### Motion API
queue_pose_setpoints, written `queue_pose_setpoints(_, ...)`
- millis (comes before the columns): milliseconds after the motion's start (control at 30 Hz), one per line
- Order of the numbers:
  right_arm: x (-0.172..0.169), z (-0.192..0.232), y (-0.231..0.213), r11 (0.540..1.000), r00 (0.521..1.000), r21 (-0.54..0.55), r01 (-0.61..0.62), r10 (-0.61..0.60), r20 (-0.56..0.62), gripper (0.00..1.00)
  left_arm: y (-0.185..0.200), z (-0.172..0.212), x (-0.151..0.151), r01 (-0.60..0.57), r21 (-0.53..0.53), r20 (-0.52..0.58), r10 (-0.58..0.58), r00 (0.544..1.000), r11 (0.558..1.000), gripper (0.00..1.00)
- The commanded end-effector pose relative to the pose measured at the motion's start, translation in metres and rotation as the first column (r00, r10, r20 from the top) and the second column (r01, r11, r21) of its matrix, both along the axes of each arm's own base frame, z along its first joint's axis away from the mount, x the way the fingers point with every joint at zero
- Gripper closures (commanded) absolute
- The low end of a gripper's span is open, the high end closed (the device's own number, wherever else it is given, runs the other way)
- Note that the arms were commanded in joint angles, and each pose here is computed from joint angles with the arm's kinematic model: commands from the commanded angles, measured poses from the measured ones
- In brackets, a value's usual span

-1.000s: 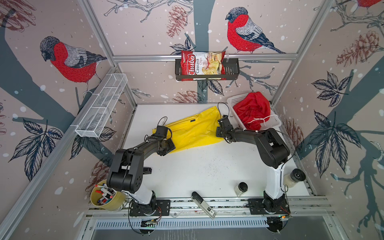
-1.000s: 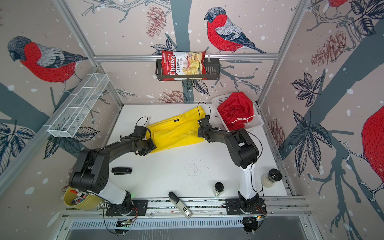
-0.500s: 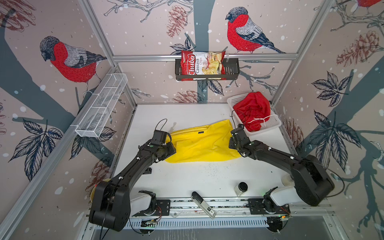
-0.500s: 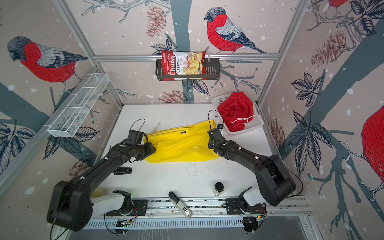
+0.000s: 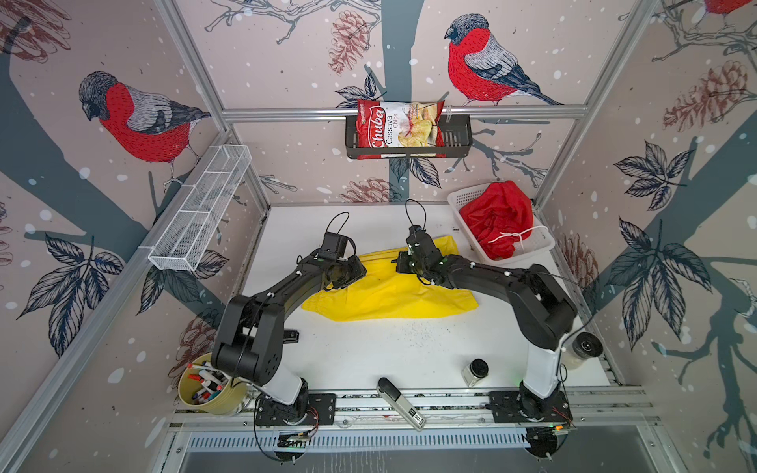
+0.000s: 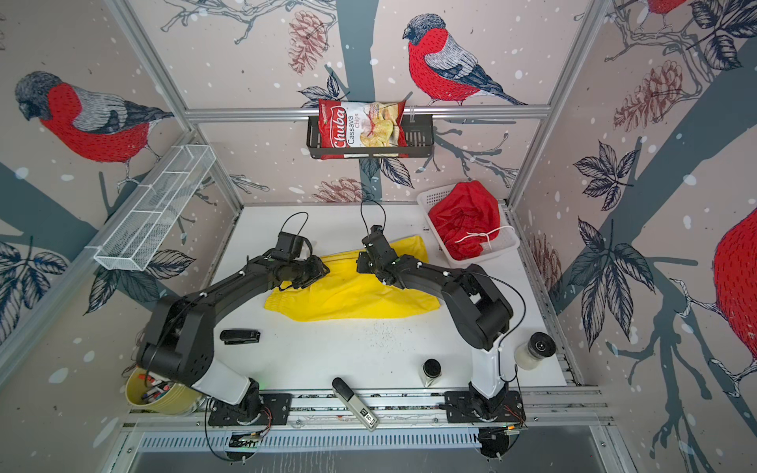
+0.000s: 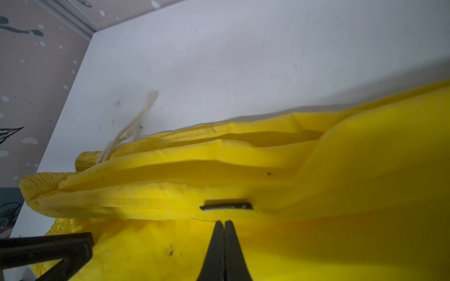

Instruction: Fold and stack the shorts

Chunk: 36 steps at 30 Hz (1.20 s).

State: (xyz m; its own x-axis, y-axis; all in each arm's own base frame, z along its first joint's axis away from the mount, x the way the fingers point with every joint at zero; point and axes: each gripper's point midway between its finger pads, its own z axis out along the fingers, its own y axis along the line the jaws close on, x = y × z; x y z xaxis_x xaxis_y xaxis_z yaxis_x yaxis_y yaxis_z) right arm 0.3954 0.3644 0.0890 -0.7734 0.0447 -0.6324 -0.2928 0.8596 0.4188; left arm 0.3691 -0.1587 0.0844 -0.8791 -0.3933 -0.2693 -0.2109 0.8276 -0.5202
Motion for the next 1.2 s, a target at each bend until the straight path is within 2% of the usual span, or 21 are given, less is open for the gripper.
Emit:
queue_pose_setpoints(0, 0.013, -0.009, 0.018, 0.993, 0.997, 0.109, -0.047, 0.053, -0.05, 0.99, -0.005, 0.0, 0.031, 0.026, -0.01, 0.065, -0.025, 0.998, 1.0, 0.52)
queue_pose_setpoints(167, 0.052, -0.039, 0.005, 0.975, 0.99, 0.222, -0.006, 0.037, -0.138, 0.99, -0.001, -0.027, 0.068, 0.021, -0.061, 0.014, -0.02, 1.0, 0.998, 0.53)
queue_pose_setpoints(267, 0.072, -0.048, -0.005, 0.965, 0.987, 0.261, 0.012, 0.03, -0.157, 0.98, 0.004, -0.049, 0.077, 0.01, -0.088, -0.037, -0.013, 0.999, 0.996, 0.54)
queue_pose_setpoints(333, 0.084, -0.051, -0.014, 0.967, 0.985, 0.252, 0.04, 0.004, -0.173, 0.97, 0.011, -0.061, 0.08, -0.013, -0.095, -0.055, 0.008, 0.998, 0.995, 0.54)
queue_pose_setpoints(500, 0.107, -0.034, -0.034, 0.979, 0.992, 0.191, 0.075, -0.053, -0.118, 0.96, 0.018, -0.077, 0.083, -0.032, -0.12, -0.078, 0.022, 0.997, 0.992, 0.54)
queue_pose_setpoints(600, 0.107, -0.011, -0.031, 0.988, 0.998, 0.148, 0.054, -0.047, -0.047, 0.94, 0.016, -0.081, 0.085, -0.027, -0.136, -0.09, 0.015, 0.996, 0.99, 0.54)
queue_pose_setpoints(700, 0.092, 0.004, -0.012, 0.995, 1.0, 0.096, 0.004, -0.005, 0.009, 0.93, 0.013, -0.08, 0.085, -0.036, -0.16, -0.102, 0.02, 0.995, 0.986, 0.54)
queue_pose_setpoints(867, 0.054, -0.011, 0.047, 0.972, 0.985, 0.18, -0.153, 0.164, -0.047, 0.91, 0.013, -0.071, 0.088, -0.043, -0.161, -0.087, 0.029, 0.996, 0.986, 0.54)
queue_pose_setpoints(1033, 0.068, -0.041, 0.048, 0.965, 0.982, 0.241, -0.105, 0.138, -0.127, 0.91, 0.015, -0.077, 0.081, -0.036, -0.149, -0.105, 0.02, 0.994, 0.988, 0.54)
queue_pose_setpoints(1167, 0.096, -0.06, 0.02, 0.978, 0.988, 0.206, -0.018, 0.049, -0.145, 0.91, 0.016, -0.085, 0.072, -0.028, -0.139, -0.125, 0.011, 0.992, 0.99, 0.54)
